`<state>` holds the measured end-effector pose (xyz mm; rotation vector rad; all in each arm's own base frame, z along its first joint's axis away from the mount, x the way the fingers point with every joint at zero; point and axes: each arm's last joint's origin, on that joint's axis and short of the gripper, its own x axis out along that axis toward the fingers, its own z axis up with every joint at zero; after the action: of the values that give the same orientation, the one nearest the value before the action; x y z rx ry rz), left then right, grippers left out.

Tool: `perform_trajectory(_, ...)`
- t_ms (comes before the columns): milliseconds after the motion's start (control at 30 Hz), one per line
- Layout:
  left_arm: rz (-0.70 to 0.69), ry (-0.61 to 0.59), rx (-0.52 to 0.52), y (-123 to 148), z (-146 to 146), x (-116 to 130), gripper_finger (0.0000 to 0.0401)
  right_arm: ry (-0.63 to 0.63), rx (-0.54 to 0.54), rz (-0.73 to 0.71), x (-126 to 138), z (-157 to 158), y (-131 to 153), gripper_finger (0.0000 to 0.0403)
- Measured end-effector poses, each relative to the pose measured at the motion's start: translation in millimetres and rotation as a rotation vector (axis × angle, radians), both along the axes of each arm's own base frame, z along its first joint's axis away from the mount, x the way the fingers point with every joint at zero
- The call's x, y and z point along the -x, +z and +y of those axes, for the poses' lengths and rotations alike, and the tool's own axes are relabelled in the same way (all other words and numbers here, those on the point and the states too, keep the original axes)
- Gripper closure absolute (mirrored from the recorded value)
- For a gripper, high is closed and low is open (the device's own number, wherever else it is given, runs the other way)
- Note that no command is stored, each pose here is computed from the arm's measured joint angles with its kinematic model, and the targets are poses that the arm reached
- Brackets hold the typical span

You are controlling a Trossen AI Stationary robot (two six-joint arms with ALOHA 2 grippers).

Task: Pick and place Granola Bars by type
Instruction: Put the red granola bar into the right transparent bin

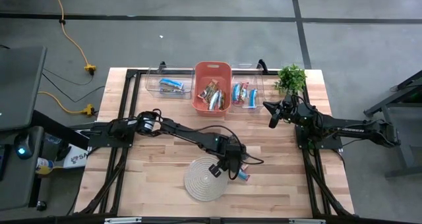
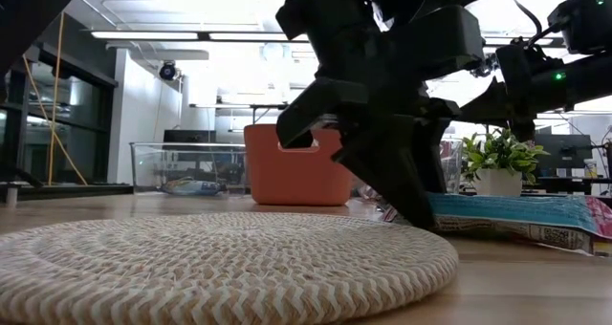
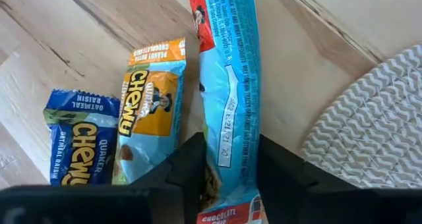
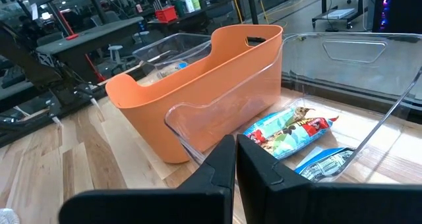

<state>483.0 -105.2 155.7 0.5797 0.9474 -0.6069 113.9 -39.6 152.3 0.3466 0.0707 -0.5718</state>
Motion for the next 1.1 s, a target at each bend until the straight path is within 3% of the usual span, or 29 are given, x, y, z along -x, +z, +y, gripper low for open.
perform_trajectory(500,0.020,0.088,0.048,2,-1,0,0.0311,0.000,0.000,-0.001,0,0,0,0.0402)
perform_trajectory(667,0.019,0.089,0.122,14,-2,2,0.0311,0.000,0.000,0.000,0,0,0,0.0402)
perform_trajectory(1100,0.015,-0.013,0.558,72,-11,11,0.0311,-0.001,0.001,-0.002,0,0,0,0.0402)
